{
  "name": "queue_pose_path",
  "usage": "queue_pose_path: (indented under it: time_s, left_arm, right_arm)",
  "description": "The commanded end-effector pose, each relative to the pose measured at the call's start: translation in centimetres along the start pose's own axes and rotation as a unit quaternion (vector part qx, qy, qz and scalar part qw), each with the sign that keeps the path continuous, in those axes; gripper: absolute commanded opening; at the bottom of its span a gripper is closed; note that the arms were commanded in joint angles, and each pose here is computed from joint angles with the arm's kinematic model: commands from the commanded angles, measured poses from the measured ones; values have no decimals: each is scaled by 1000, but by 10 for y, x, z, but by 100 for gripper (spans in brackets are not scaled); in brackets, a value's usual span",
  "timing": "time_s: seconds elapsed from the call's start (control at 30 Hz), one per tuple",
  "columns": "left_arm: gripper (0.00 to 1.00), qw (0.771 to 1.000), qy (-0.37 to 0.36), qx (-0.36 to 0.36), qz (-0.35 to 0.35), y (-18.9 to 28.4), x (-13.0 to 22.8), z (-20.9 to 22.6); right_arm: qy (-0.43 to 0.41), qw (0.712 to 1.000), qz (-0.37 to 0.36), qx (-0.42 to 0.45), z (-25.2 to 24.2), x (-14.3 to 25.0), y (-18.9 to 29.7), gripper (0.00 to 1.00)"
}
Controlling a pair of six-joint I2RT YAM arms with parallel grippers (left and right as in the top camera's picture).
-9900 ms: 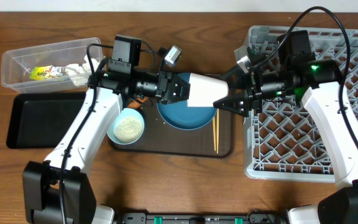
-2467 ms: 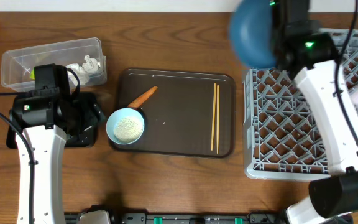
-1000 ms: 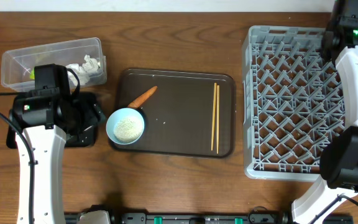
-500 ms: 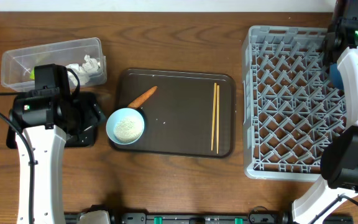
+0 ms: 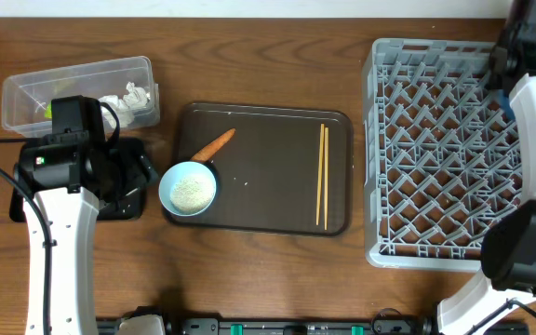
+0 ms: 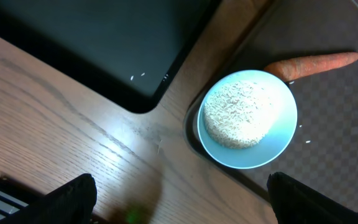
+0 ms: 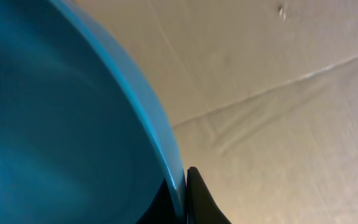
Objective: Sort waste into correct bins and load items into the dishwasher rack
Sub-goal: 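Lower the blue plate upright into the rack's right side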
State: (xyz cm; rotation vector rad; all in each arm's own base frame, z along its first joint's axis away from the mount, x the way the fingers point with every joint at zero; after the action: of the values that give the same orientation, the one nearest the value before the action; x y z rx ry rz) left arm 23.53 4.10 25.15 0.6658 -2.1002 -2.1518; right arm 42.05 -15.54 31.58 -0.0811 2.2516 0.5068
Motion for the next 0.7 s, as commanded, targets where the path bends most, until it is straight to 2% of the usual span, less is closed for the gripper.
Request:
queue_pose_path:
  time_s: [0.0, 0.4, 0.67]
  left_arm:
    - [90, 1000, 6, 2, 2, 0, -1, 0]
    - [90, 1000, 6, 3, -1, 0, -1, 0]
    - [90, 1000, 6, 3, 0, 0, -1, 0]
  right_arm:
    - [28, 999, -13, -16, -14, -9, 2, 1]
    - [28, 999, 1, -30, -24, -4, -25, 1]
    - [46, 999, 16, -15, -4, 25, -38, 1]
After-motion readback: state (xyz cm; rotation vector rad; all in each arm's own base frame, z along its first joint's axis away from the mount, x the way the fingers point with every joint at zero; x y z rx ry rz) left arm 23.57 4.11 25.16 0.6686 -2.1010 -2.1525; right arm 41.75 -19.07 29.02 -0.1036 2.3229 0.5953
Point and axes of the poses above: each gripper's point midway between its finger pads, its own y axis back along the fingers, its own z axis along the line the jaws close on, x = y × z, the point moved 7 cm from there along y, back along the fingers, and after that the axes turned 14 degrees about -y, right-handed, at the moved point
